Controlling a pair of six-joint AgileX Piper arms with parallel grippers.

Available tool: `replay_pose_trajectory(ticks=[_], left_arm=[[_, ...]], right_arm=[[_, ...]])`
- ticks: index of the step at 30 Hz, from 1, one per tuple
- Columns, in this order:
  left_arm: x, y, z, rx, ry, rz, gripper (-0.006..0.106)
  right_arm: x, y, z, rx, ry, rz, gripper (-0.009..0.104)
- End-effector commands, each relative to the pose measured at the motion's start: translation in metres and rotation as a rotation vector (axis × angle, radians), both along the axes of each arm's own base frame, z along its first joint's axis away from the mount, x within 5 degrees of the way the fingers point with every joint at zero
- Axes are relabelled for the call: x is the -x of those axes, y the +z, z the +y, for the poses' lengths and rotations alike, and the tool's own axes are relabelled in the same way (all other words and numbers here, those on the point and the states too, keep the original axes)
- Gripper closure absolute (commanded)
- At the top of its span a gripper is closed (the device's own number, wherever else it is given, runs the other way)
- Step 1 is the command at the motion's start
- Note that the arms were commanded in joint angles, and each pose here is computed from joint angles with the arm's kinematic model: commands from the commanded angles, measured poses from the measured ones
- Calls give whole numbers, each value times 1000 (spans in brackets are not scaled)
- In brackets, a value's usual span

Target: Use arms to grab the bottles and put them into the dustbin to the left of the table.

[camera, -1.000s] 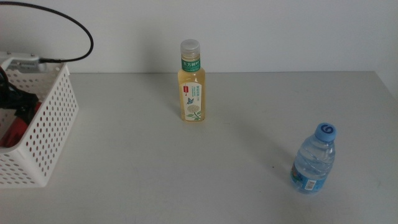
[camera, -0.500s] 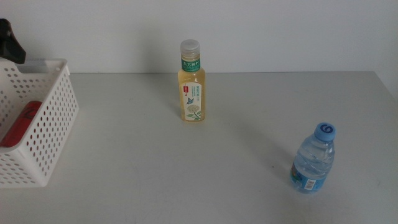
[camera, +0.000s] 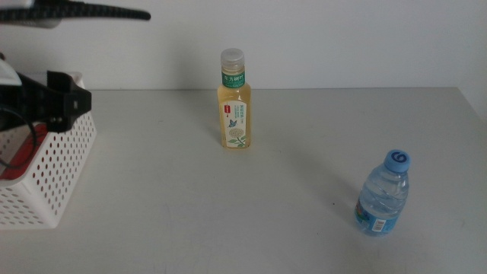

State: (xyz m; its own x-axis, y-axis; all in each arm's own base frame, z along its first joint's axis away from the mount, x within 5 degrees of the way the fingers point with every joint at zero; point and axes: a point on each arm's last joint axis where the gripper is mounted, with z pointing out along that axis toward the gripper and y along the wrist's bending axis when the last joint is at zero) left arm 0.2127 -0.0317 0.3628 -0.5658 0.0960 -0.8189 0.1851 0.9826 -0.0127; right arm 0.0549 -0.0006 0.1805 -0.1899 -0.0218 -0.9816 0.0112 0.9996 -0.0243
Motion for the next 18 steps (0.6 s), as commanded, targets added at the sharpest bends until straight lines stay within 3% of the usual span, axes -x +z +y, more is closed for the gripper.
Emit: replay_pose_trajectory(ticks=[1,7,18], left_arm=[[11,2,-7,98,21,-186,7],[34,-36,-15,192,-8,-288,7],[45,-74,-15,180,-18,-239,7]], right_arm=[[1,11,-1,23,-9,-105,1],[1,11,-1,23,-9,-105,1],[1,11,-1,23,-9,-105,1]])
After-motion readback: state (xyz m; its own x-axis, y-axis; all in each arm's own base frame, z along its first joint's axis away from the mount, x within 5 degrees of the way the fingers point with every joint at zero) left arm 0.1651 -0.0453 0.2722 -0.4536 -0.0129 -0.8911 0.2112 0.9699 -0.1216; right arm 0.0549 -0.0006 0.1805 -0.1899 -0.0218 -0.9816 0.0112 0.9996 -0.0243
